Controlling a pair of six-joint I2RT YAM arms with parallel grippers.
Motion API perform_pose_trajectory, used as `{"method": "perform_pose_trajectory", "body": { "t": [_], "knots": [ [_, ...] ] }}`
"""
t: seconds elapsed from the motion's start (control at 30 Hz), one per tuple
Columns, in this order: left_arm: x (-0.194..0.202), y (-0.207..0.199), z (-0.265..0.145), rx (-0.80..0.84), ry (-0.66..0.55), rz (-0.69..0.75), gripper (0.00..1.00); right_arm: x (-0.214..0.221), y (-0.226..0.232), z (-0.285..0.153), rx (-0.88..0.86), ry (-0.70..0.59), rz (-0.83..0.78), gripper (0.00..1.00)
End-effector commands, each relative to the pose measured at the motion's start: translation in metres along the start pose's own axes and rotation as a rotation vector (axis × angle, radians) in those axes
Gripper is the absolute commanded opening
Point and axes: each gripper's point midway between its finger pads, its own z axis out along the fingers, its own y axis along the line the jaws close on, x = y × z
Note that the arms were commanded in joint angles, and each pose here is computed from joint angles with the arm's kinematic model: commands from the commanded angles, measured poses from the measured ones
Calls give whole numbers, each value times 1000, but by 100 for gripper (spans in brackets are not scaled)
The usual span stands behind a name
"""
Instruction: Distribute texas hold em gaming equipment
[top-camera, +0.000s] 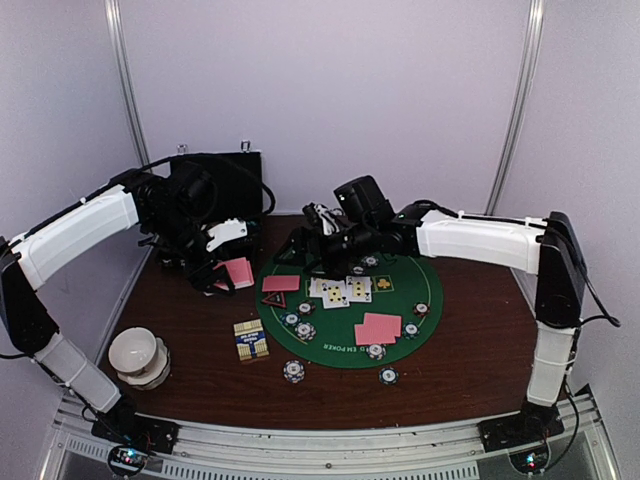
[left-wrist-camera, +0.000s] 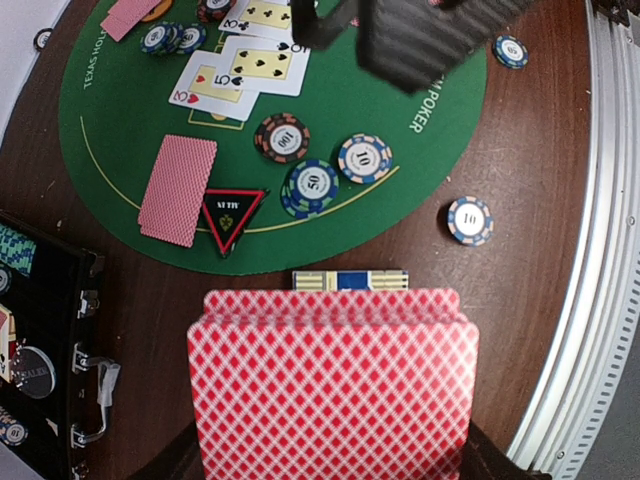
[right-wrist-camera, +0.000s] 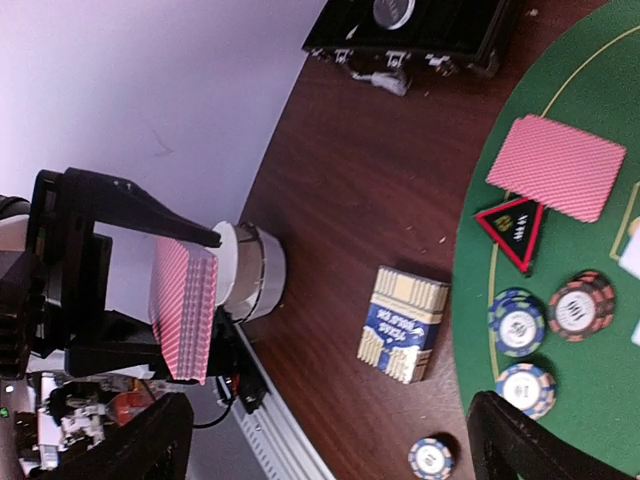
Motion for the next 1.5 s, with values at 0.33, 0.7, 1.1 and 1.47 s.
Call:
{"method": "perform_pose_trajectory", "body": {
  "t": [0.33,0.7,1.1,1.47],
  "knots": [
    [-15,4,-10,-9,-61,4,0,10,72,38,-357,110,115,100],
    [-18,4,-12,-6,-73,5,0,10,73,60,-388,128,161,97],
    [-18,2,-13,1,-70,10,0,8,84,86,-443,158,176,86],
    [-17,1,-14,-3,-73,14,0,1,58,96,-433,161,260,71]
  ]
}}
